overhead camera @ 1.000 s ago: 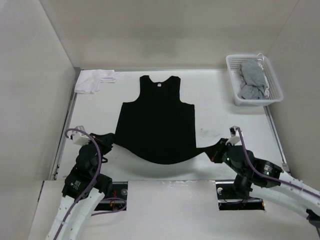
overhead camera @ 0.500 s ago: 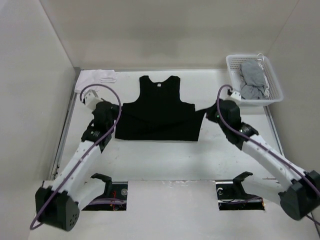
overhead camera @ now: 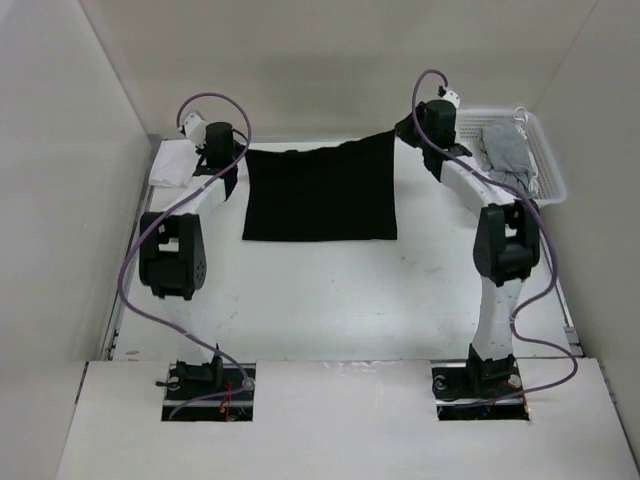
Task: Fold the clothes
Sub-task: Fold the tank top
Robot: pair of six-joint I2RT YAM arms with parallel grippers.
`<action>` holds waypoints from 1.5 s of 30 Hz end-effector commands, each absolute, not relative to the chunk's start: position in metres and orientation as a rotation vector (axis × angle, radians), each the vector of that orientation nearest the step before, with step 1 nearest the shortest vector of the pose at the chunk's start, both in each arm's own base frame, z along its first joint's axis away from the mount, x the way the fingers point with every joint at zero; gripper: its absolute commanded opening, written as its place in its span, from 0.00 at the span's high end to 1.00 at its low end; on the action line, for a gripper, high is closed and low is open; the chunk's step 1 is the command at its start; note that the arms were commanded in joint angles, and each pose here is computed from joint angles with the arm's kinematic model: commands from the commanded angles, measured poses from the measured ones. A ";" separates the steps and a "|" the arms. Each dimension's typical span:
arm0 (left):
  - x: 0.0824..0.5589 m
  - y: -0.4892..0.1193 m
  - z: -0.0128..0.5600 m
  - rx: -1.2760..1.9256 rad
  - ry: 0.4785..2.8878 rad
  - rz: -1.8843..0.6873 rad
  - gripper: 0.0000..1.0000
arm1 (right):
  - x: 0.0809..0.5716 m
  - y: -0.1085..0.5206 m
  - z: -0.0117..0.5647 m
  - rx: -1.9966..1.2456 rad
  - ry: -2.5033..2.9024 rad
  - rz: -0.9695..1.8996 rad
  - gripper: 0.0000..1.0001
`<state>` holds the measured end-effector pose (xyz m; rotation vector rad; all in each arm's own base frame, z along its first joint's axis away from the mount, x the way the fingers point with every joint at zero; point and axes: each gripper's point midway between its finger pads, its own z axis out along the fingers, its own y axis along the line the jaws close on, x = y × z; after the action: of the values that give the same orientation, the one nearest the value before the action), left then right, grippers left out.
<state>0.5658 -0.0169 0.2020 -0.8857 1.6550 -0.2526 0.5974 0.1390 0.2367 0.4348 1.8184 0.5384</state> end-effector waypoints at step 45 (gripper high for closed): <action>0.397 -0.030 0.020 -1.110 1.832 -0.457 0.95 | 0.395 0.139 0.055 0.720 2.104 0.500 0.47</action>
<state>0.3977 -0.0399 0.0243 -1.0802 1.8590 -0.4895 0.3841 0.1366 0.0437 0.6785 2.1497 0.4783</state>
